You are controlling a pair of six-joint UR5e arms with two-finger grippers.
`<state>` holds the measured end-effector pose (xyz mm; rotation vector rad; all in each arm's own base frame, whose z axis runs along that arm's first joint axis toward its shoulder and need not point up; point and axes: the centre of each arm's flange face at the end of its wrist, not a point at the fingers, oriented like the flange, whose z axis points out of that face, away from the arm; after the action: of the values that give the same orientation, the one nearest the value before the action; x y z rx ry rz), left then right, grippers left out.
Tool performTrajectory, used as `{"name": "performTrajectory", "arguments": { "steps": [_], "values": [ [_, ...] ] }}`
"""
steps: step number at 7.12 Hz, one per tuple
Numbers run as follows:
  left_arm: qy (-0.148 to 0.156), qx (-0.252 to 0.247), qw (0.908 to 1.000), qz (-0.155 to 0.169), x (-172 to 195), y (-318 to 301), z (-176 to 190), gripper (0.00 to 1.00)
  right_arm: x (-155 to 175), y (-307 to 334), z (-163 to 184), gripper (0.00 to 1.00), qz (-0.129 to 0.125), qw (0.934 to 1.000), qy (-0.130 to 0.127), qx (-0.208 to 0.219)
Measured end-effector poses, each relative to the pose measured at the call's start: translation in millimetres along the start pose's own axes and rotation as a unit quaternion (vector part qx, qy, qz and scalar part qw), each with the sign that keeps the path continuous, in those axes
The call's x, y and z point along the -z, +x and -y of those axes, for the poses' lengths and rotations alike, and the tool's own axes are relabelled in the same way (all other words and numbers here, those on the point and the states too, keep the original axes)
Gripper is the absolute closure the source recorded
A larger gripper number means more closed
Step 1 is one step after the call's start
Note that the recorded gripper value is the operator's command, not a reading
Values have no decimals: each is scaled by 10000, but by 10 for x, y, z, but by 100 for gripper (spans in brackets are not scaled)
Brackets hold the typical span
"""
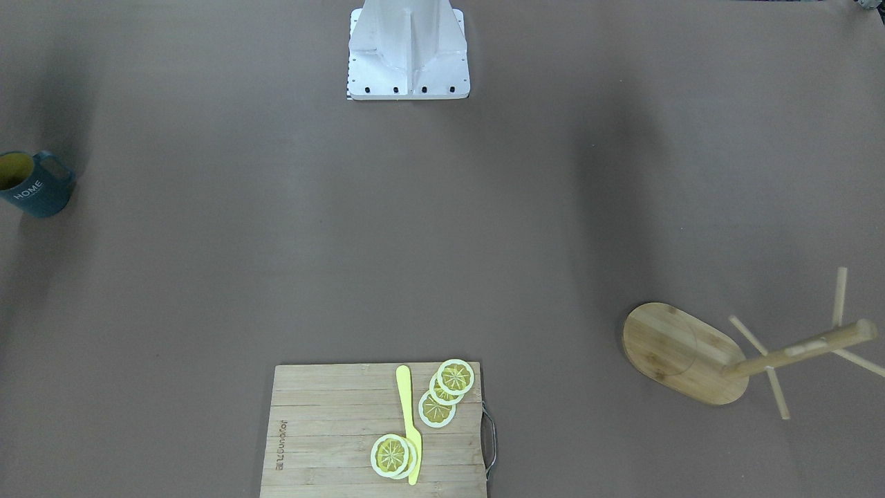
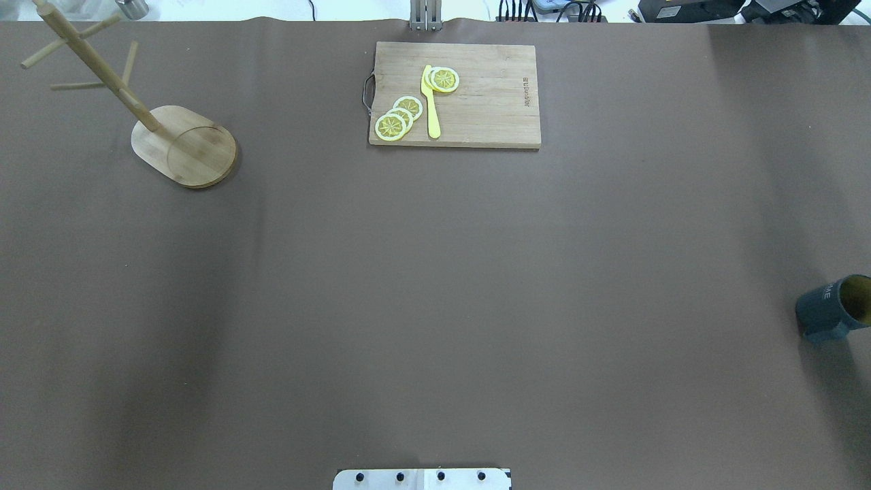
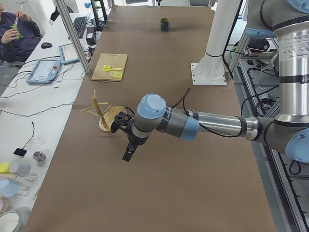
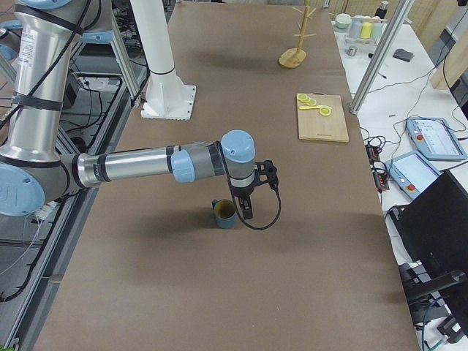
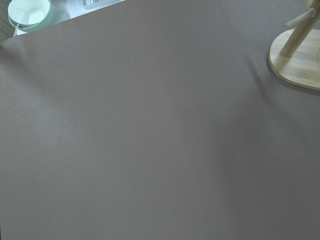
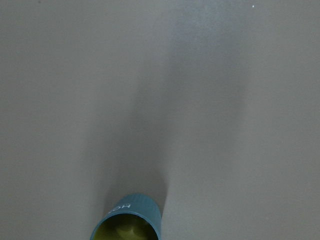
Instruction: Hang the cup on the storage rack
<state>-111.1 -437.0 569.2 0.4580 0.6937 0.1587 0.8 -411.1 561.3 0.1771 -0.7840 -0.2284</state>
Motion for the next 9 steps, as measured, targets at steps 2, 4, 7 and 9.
{"name": "performTrajectory", "arguments": {
  "steps": [2,4,7,9],
  "values": [
    [73,-60,10000,11,-24,-19,-34,1,-379,-101,14,0,-183,9996,-128,157],
    [76,-65,9999,8,-31,-21,-66,1,-808,34,-110,0,-176,9990,-17,417],
    [76,-66,9999,11,-31,-21,-73,1,-1020,-23,-350,0,-18,9991,116,416],
    [61,-54,10000,9,-39,-24,-107,1,-1067,-11,-489,21,-6,9990,59,433]
  ]
}}
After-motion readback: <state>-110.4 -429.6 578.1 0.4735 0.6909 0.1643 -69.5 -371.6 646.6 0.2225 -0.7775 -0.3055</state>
